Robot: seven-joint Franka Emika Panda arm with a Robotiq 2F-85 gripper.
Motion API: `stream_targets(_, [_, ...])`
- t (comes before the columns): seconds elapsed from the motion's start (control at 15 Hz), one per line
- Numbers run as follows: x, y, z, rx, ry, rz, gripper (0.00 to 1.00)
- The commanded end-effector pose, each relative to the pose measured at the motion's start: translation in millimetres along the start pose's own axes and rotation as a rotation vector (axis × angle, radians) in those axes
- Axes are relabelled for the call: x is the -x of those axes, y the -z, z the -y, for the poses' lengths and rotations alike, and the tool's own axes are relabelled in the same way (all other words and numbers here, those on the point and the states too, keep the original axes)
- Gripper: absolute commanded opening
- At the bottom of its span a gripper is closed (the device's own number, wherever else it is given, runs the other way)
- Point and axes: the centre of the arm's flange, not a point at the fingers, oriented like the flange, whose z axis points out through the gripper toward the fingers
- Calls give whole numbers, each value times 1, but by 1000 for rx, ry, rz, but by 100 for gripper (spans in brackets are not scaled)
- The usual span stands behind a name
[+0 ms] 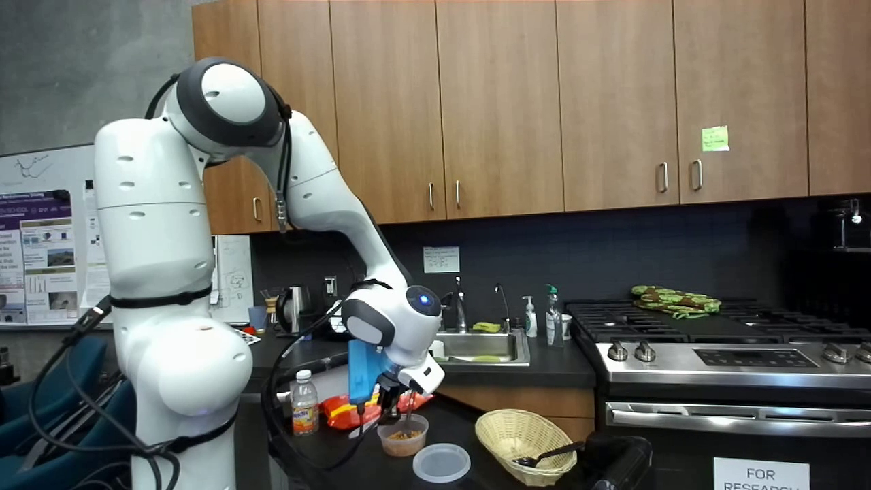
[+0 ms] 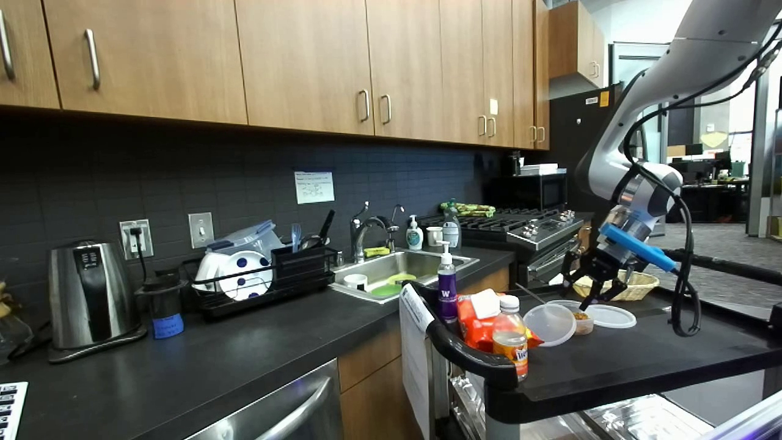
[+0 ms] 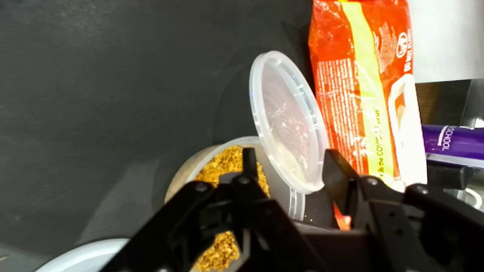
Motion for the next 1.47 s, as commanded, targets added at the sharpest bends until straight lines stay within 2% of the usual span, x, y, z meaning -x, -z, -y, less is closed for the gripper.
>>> stream_targets(0.0, [14, -6, 7, -15, 30, 6, 82])
stream_targets(0.13, [14, -9, 11, -15, 46, 15, 96])
stream_targets(0.2, [14, -11, 12, -15, 55, 19, 99])
stream_targets(0.73, [9, -26, 22, -41, 117, 46, 100])
stream_targets(1.4, [-17, -32, 29, -15, 146, 28, 100])
